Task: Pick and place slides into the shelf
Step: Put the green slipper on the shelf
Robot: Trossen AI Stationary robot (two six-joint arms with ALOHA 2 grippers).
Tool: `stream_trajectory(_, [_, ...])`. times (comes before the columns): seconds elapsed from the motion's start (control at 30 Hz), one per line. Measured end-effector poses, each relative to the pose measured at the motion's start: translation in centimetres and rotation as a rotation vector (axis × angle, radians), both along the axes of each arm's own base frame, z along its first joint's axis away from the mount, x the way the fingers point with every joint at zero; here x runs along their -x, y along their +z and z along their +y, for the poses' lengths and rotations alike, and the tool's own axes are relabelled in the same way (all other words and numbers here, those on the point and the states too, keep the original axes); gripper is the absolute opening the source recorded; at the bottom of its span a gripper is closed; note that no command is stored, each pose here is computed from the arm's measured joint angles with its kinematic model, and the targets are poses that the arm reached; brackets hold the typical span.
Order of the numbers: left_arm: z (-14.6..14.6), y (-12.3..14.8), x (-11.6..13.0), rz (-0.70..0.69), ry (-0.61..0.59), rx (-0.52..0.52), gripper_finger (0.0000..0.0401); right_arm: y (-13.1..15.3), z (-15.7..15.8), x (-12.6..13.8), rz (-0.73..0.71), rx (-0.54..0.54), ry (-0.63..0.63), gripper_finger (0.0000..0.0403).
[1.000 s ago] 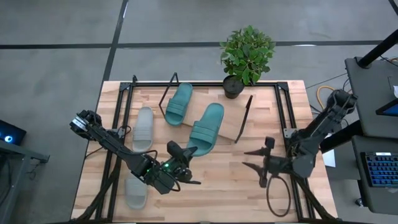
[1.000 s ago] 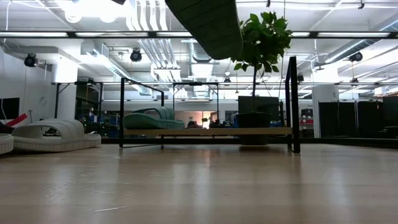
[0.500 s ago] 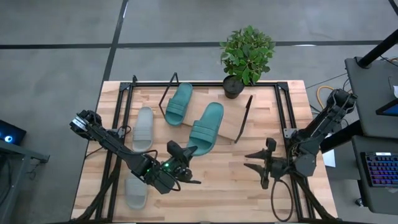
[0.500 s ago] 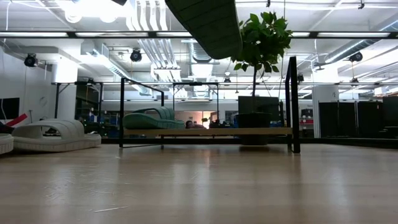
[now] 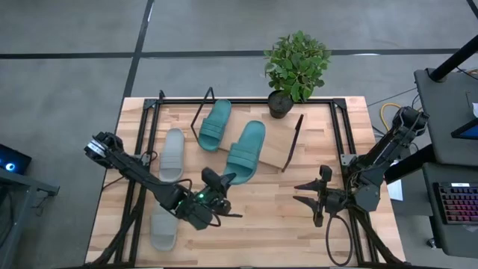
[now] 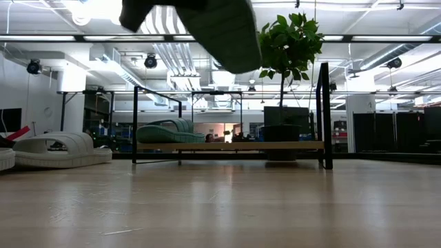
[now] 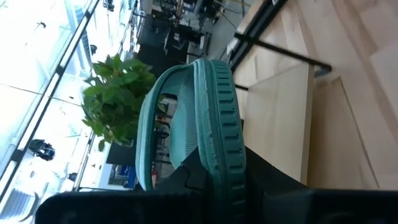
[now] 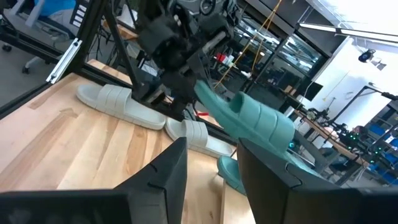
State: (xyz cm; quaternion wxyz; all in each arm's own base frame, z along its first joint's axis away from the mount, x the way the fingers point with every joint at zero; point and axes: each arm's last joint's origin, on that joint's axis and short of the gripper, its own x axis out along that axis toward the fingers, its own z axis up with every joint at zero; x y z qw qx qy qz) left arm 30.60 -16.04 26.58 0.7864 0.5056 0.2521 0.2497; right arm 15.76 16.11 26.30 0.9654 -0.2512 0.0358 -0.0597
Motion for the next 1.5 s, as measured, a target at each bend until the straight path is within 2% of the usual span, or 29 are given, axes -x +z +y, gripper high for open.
stream_trajectory(0.37, [2.5, -2.6, -0.3, 0.037, 0.05, 0.021, 0.0021, 0.0, 0.0, 0.0, 0.001, 0.003, 0.0, 0.0132])
stream_trajectory(0.57, [3.9, -2.8, -0.8, 0.035, 0.087, 0.03, 0.0021, 0.0, 0.0, 0.0, 0.002, 0.01, 0.0, 0.0132])
stream_trajectory(0.8, [5.0, -3.0, -1.3, 0.055, 0.063, 0.066, 0.0021, 0.0, 0.0, 0.0, 0.003, 0.013, 0.0, 0.0132])
stream_trajectory(1.13, [5.9, -3.6, -1.6, 0.079, 0.08, 0.058, 0.0021, -0.1, 0.0, 0.0, 0.007, 0.019, -0.002, 0.0132])
stream_trajectory(1.5, [6.1, -6.1, -2.5, 0.188, 0.095, -0.018, 0.0021, -0.1, 0.0, 0.0, 0.007, 0.019, -0.008, 0.0132])
